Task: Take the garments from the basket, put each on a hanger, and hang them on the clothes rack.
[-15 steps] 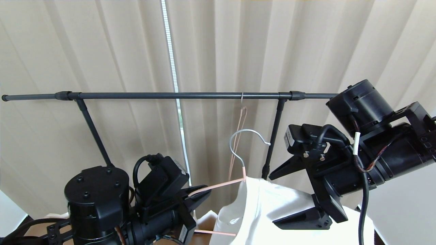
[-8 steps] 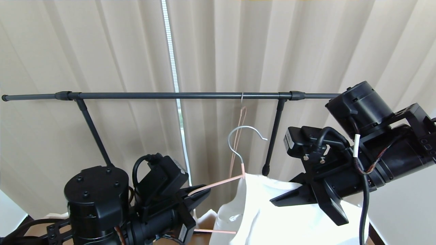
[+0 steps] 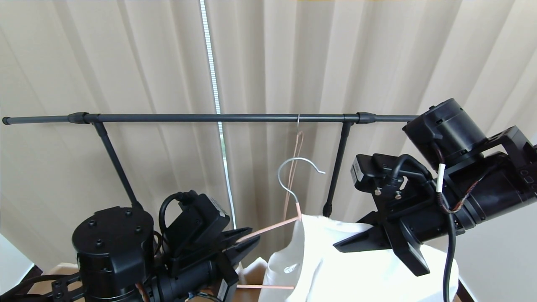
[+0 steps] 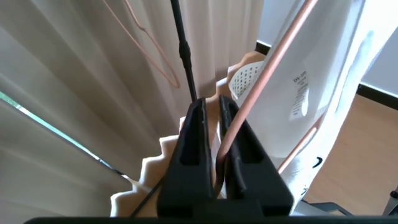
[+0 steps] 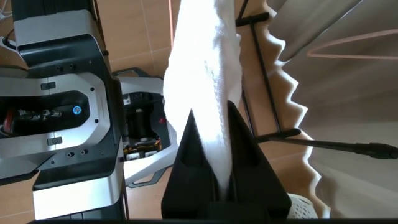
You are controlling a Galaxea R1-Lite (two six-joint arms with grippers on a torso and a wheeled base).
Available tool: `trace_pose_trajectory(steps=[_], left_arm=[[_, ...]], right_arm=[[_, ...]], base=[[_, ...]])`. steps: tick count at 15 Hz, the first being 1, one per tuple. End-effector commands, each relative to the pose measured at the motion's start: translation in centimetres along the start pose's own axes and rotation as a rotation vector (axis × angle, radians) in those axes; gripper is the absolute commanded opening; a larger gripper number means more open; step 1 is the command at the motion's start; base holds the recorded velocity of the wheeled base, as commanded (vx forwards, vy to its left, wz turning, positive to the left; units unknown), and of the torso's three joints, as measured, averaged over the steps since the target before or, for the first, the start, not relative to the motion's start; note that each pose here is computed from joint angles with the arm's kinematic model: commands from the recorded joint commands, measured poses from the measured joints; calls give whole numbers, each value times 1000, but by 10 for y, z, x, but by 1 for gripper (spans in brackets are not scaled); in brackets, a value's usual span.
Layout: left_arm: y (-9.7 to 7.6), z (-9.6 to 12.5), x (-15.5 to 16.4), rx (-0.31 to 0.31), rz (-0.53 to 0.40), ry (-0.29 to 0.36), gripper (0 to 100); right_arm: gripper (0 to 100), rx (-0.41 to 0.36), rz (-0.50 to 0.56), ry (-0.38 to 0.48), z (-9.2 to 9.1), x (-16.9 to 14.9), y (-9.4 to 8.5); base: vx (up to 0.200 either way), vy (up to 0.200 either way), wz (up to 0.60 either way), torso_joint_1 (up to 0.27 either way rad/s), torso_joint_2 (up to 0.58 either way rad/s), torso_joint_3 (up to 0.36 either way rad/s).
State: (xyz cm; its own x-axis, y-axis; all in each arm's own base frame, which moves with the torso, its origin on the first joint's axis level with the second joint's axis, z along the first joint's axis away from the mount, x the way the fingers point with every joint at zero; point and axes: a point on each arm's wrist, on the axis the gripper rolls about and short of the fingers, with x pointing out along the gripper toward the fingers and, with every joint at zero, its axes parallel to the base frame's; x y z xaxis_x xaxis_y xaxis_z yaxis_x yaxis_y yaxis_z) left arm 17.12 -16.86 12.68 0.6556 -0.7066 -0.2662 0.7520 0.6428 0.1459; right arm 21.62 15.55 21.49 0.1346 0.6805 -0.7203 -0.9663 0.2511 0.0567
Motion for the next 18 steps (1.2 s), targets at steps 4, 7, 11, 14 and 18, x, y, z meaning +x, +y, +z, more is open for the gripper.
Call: trace_pose_trajectory(steps=[4, 7, 11, 14, 18], left_arm=[[1, 5, -12, -1, 6, -32, 100], [9, 3, -30, -30, 51, -45, 100], [15, -19, -44, -187, 104, 33, 100], [12, -31, -38, -298, 93, 120, 100], [-4, -43, -13, -390, 48, 220, 100]], right_arm=[[0, -12, -20, -7, 1, -6, 3], [0, -24, -125, 31, 1, -13, 5], [0, -75, -303, -9, 2, -23, 9], [0, -117, -424, -56, -5, -19, 12], [0, -161, -507, -80, -9, -12, 24]], base=[[0, 0, 0, 0, 0, 0], [0, 0, 0, 0, 0, 0], [0, 0, 0, 0, 0, 0], [0, 0, 0, 0, 0, 0], [0, 0, 0, 0, 0, 0]])
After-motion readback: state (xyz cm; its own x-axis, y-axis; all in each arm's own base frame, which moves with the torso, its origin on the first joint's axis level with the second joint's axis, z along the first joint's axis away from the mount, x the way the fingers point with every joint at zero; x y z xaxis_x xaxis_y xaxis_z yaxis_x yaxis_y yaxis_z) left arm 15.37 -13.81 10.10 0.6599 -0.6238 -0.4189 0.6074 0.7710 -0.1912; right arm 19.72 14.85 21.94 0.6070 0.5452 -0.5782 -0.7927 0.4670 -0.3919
